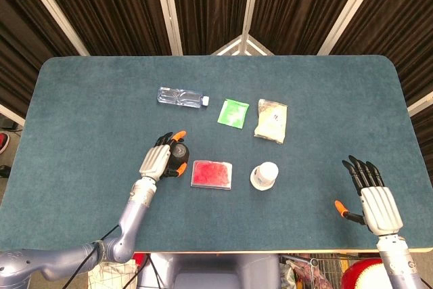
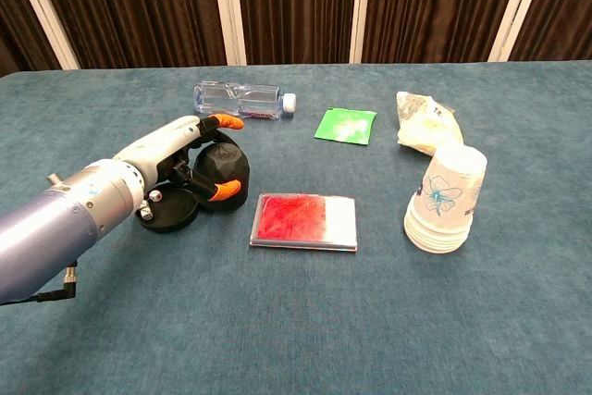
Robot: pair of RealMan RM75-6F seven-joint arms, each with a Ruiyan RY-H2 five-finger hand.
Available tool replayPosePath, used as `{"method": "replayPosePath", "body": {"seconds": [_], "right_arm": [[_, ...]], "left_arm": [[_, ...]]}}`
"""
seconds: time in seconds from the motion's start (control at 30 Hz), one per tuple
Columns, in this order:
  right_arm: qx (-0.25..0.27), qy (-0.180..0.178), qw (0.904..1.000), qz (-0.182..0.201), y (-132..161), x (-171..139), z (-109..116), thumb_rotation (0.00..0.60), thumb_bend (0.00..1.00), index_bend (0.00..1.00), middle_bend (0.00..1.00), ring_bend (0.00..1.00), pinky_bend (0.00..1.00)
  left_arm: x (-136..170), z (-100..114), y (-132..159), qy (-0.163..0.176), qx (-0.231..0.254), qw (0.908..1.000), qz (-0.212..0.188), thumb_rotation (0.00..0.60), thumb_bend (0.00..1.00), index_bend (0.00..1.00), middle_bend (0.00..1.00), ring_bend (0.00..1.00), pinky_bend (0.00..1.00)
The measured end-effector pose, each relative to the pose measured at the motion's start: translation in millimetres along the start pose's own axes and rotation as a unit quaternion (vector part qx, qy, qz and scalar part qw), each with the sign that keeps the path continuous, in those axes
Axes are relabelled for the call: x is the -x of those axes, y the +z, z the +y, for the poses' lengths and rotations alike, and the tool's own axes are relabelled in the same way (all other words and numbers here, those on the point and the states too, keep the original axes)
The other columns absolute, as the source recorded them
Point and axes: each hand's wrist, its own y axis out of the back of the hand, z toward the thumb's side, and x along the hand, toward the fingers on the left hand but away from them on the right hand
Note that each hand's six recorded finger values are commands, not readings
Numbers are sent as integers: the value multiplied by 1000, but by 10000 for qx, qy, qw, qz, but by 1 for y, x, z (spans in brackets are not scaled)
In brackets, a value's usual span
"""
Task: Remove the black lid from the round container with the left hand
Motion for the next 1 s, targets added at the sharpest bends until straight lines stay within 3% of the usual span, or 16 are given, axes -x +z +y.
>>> {"method": "replayPosePath", "body": {"seconds": [0.1, 0.27, 0.37, 0.6, 1.0], "right_arm": [[5, 16, 10000, 5, 0, -1, -1, 600, 289, 68, 24, 68, 11], [14, 12, 10000, 5, 1, -1, -1, 600, 288, 68, 24, 68, 11], [13, 2, 10000, -1, 1, -1, 0, 600, 289, 68, 24, 68, 11], [23, 64, 10000, -16, 1, -1, -3, 600, 288, 68, 24, 68, 11], [45, 46, 10000, -24, -1, -1, -1, 600, 288, 68, 24, 68, 11]], "left_arm": [[2, 4, 0, 38, -62, 10000, 25, 600, 484, 119, 227, 0, 0], [2, 9, -3, 139, -64, 9998, 104, 600, 592, 154, 457, 6, 0], [1, 11, -1, 263, 68, 9996, 114, 600, 625, 173, 519, 33, 0], [-3, 14, 9, 584, 217, 9981, 13, 600, 632, 188, 534, 46, 0], [-11, 11, 9, 635, 240, 9977, -45, 600, 630, 195, 508, 45, 0]]}}
